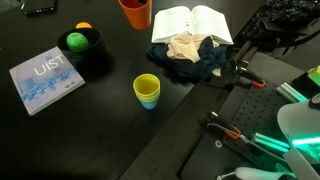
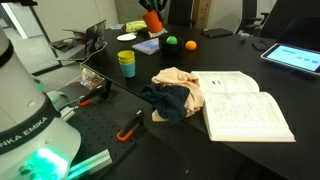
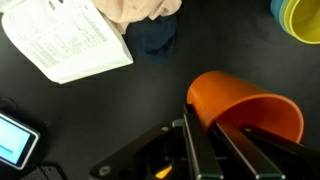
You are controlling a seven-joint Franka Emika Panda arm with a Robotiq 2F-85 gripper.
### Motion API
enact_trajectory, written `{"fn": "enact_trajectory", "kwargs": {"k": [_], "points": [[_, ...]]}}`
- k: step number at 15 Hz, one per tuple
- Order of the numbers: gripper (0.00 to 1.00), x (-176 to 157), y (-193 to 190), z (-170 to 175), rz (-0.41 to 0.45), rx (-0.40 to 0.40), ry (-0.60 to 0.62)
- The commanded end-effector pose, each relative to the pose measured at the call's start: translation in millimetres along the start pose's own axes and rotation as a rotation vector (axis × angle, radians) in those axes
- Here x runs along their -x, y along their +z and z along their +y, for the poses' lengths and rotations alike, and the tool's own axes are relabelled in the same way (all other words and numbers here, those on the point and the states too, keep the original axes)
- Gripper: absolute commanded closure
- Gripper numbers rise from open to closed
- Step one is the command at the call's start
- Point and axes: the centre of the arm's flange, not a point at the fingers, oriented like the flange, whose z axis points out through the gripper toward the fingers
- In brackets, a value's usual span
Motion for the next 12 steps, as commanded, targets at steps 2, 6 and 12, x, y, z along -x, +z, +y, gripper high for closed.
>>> {"fn": "enact_trajectory", "kwargs": {"k": [2, 6, 12], "points": [[0.99, 2, -11, 4, -0.130, -0.136, 0.139], [0.99, 2, -8, 3, -0.230, -0.268, 0.249], [0.99, 8, -1, 2, -0.293, -0.368, 0.361]]}}
